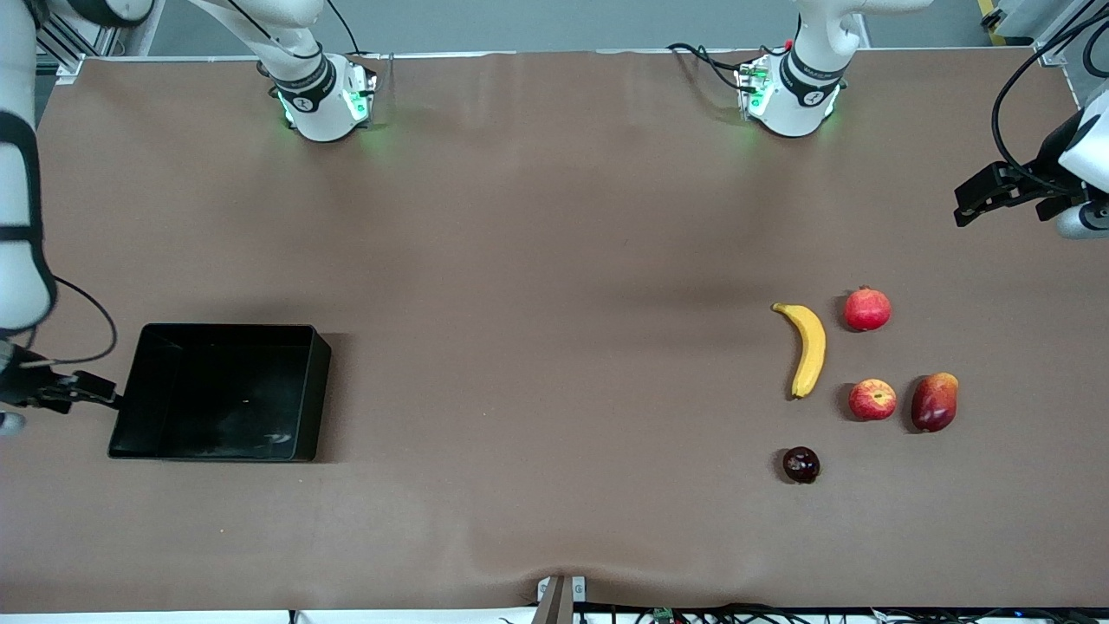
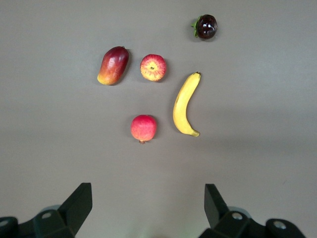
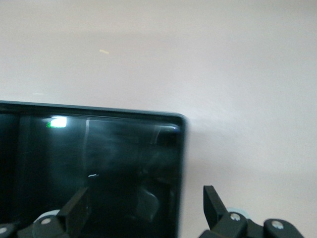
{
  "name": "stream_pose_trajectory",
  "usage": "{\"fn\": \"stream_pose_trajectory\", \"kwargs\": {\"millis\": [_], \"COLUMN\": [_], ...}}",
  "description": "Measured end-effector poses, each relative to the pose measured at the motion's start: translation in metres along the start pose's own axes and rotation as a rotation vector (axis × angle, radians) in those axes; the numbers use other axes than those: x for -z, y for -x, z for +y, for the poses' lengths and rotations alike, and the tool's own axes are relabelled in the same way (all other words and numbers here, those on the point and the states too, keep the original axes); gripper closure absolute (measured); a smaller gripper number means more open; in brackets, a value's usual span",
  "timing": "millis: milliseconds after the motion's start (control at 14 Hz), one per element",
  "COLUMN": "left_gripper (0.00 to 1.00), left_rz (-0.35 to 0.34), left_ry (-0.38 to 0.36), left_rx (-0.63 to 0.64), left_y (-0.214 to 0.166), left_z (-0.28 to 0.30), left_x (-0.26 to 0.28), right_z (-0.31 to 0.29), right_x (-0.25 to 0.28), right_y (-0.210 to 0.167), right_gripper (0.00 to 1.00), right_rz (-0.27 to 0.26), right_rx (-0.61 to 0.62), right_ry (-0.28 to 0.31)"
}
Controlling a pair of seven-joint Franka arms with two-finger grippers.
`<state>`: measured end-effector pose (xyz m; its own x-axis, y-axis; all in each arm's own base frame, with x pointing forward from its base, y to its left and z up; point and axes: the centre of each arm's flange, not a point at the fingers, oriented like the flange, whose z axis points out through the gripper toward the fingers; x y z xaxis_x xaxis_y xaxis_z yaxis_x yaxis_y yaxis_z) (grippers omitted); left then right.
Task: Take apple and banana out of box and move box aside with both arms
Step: 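Open the right gripper and raise it away from the tray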
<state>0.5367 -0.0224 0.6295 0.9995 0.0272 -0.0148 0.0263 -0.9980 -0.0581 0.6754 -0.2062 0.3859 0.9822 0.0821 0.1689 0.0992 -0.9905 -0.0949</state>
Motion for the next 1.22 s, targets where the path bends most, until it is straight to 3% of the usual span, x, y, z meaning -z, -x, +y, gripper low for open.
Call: {"fn": "stream_pose_trajectory", "kwargs": {"millis": [215,430,573,860,1218], "left_gripper": [0.0,0.0,0.0,0.0,0.0], "left_rz": [-0.002,0.0,0.001,0.001,0.004], "left_ry": [0.0,0.0,0.0,0.0,0.001], "left_rx": [-0.001,0.0,0.001,0.004,0.007], "left_y": [0.0,-0.001,-0.001,-0.001,0.0], "left_z": [0.001,0.0,0.0,-0.002,-0.004], "left_x": [-0.002,-0.003,-0.003,-0.003,-0.002], "right_z": [-0.097,-0.209,-0.231,-0.255,-0.245], "right_x": [0.073,0.13,0.16,0.218,0.245], "right_y": [-0.022,-0.017,-0.001,0.032,0.07], "right_gripper": [0.0,0.0,0.0,0.0,0.0], "right_rz": [-0.026,-0.079,-0.109,-0.117,-0.167], "right_rx": [0.039,0.032,0.005,-0.055,-0.16], "right_ry": [0.056,0.1,0.095,0.084,0.09]}}
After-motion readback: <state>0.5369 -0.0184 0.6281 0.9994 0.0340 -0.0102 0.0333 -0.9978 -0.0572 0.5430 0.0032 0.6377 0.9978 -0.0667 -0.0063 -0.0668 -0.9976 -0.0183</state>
